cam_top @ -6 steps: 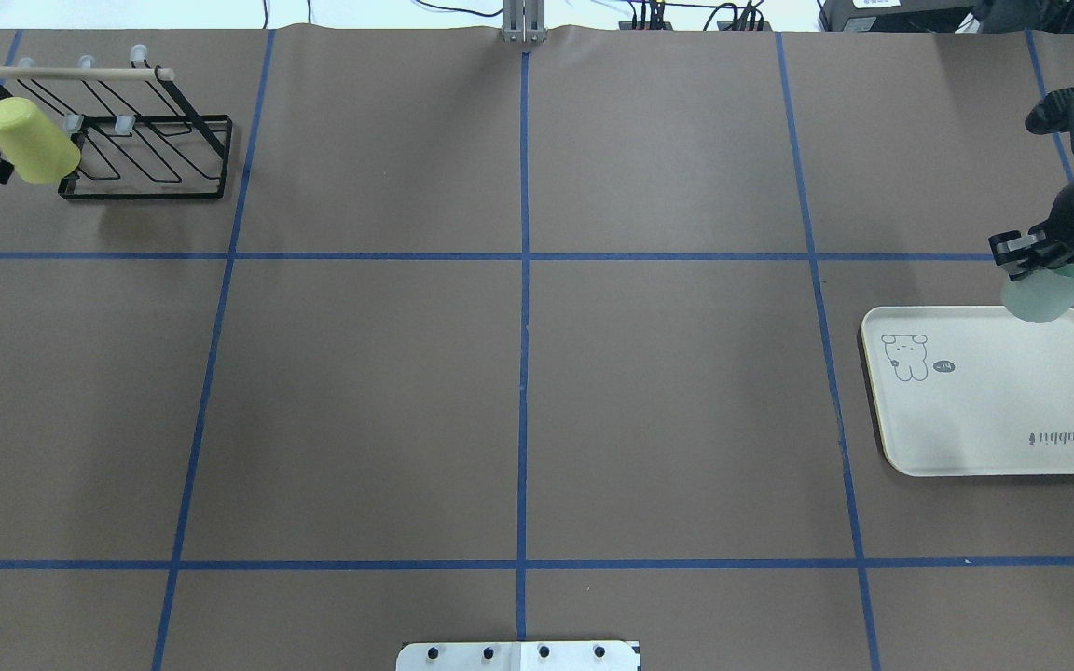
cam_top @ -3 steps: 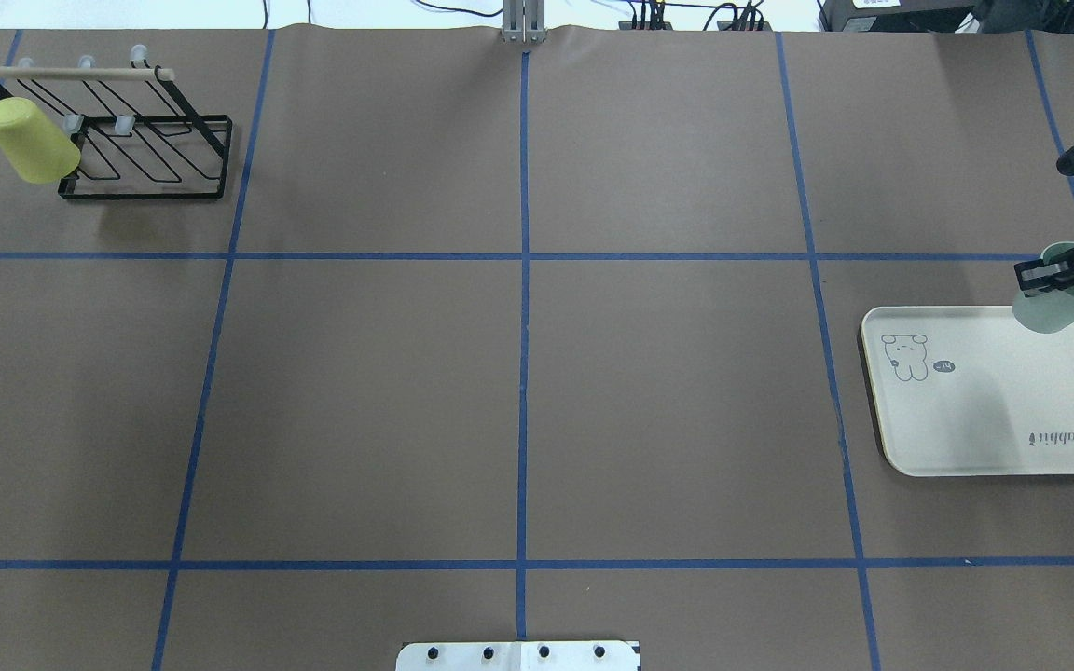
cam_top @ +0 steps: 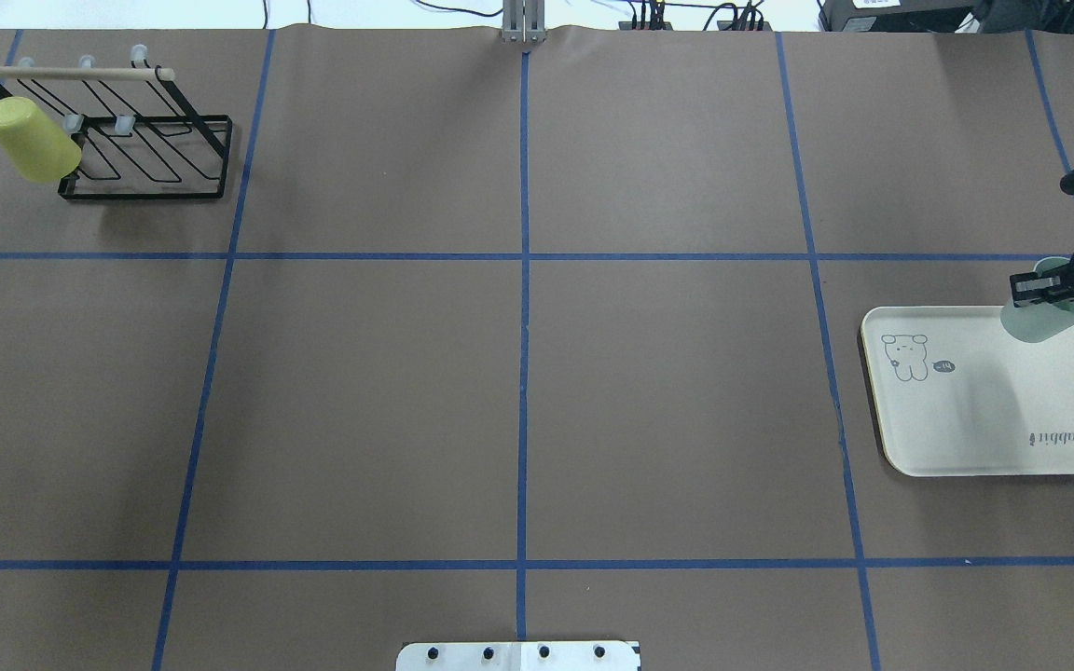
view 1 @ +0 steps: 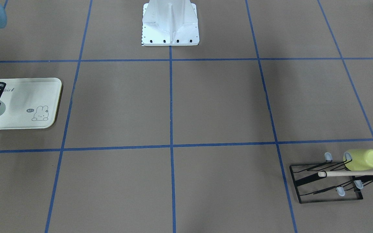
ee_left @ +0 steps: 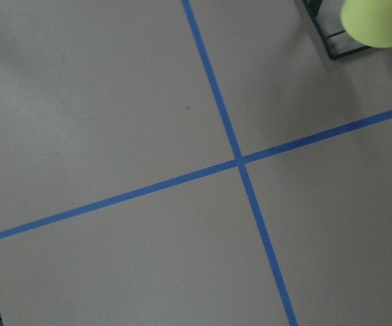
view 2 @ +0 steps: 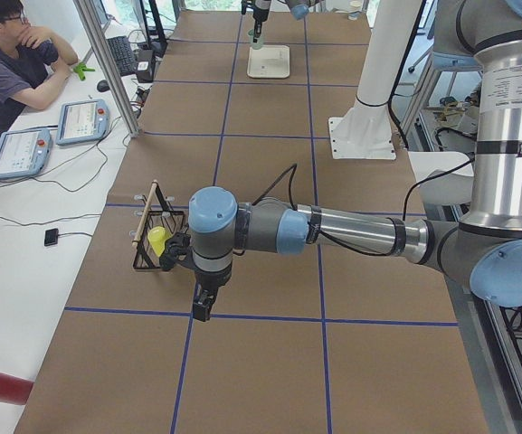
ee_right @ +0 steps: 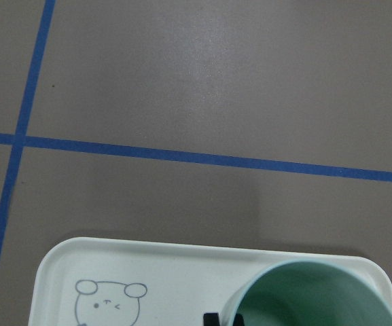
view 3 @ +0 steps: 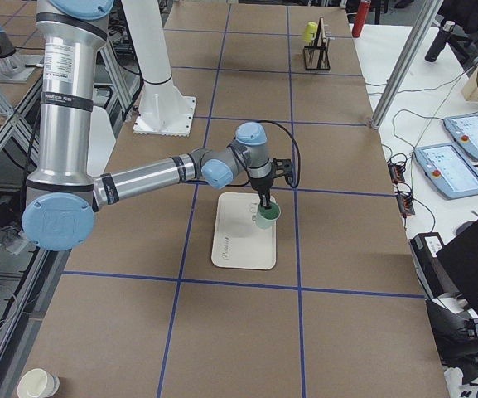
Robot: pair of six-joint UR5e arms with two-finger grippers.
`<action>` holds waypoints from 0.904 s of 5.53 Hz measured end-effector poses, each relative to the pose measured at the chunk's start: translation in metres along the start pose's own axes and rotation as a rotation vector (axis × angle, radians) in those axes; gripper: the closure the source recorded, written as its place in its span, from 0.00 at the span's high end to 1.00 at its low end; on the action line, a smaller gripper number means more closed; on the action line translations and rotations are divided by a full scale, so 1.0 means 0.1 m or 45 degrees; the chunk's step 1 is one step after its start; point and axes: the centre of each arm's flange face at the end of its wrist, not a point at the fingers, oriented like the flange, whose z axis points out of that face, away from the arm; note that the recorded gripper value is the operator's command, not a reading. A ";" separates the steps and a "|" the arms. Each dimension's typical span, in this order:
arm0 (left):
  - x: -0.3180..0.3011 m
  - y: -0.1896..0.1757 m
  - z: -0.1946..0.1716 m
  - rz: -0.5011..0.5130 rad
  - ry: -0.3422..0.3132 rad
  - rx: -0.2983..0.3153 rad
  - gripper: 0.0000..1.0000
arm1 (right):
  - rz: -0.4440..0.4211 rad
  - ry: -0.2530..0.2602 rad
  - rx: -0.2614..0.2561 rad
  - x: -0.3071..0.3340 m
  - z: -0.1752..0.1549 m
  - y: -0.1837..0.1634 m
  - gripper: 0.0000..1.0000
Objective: Left arm grabs green cup and hands to right arm on tray
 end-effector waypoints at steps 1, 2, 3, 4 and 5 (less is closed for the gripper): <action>-0.02 0.03 -0.01 -0.007 0.001 0.003 1.00 | 0.023 -0.001 0.009 -0.12 0.11 0.07 0.00; -0.02 0.04 -0.01 -0.009 0.001 0.004 1.00 | 0.055 -0.007 0.034 -0.24 0.21 0.16 0.00; -0.02 0.05 -0.01 -0.010 0.001 0.004 1.00 | 0.073 -0.007 0.059 -0.29 0.30 0.28 0.26; -0.03 0.05 -0.01 -0.012 0.001 0.005 1.00 | 0.088 -0.002 0.076 -0.27 0.36 0.38 0.99; -0.03 0.05 -0.01 -0.013 0.001 0.005 1.00 | 0.112 0.005 0.079 -0.24 0.39 0.44 1.00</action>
